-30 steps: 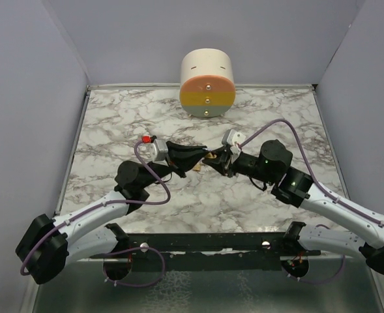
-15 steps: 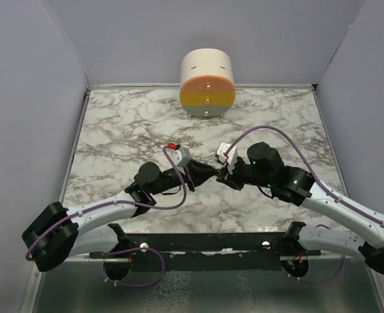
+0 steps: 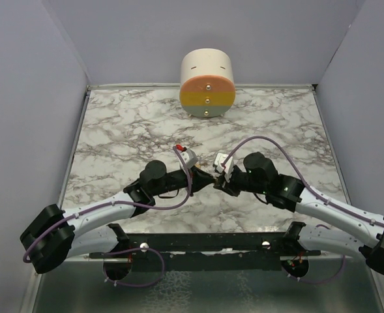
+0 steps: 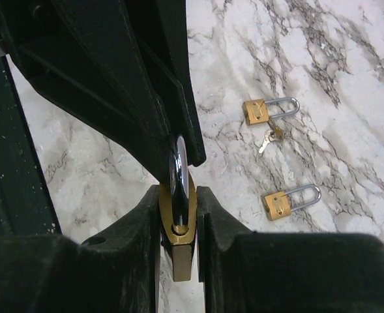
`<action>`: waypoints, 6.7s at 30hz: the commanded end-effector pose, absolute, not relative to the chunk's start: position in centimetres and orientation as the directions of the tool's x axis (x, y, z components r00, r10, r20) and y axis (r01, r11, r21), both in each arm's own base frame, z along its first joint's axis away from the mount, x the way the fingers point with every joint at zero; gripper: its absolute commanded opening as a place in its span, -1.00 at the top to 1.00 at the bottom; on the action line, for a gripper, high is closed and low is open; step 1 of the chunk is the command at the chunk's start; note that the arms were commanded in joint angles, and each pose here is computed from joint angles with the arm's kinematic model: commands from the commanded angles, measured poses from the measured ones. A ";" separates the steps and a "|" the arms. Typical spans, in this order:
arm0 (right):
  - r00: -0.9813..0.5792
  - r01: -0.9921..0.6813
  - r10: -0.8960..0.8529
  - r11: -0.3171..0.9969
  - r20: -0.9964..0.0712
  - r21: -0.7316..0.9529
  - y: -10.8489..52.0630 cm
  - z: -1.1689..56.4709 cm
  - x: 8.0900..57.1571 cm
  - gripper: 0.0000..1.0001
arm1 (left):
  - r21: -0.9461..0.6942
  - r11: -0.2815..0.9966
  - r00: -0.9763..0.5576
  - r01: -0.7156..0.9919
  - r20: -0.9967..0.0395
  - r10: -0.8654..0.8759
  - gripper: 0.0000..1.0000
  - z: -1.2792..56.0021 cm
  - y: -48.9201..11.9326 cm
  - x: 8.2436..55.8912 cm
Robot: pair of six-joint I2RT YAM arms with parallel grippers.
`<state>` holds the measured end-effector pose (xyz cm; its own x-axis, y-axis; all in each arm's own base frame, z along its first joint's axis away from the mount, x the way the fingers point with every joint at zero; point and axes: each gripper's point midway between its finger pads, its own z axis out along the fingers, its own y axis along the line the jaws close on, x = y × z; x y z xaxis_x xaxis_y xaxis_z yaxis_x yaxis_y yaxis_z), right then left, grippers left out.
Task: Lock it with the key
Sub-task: Lock the lock.
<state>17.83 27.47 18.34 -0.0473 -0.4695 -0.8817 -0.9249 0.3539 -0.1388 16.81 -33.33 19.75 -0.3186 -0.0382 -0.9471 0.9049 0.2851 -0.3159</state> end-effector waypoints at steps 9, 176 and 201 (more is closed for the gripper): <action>0.807 -0.572 0.582 0.727 -0.102 -0.379 22.1 55.5 9.8 0.96 | -0.455 0.095 -0.463 0.886 -0.882 0.093 1.00 19.4 -34.6 10.7; 0.439 -0.876 0.510 0.426 -0.740 -0.226 28.5 40.9 13.9 0.94 | 0.341 0.208 0.390 0.917 -0.876 -0.284 1.00 44.7 -30.6 12.0; 0.353 -0.870 0.442 0.478 -0.825 -0.116 26.1 40.4 14.5 -0.60 | 0.355 0.329 0.428 0.875 -0.884 -0.186 1.00 47.0 -29.2 14.0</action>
<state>14.35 26.09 41.01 0.3865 0.4539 -0.8029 -0.8655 0.4793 -0.1457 14.87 -30.62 42.64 0.3515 -0.0954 -0.9313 0.9055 0.2872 0.3124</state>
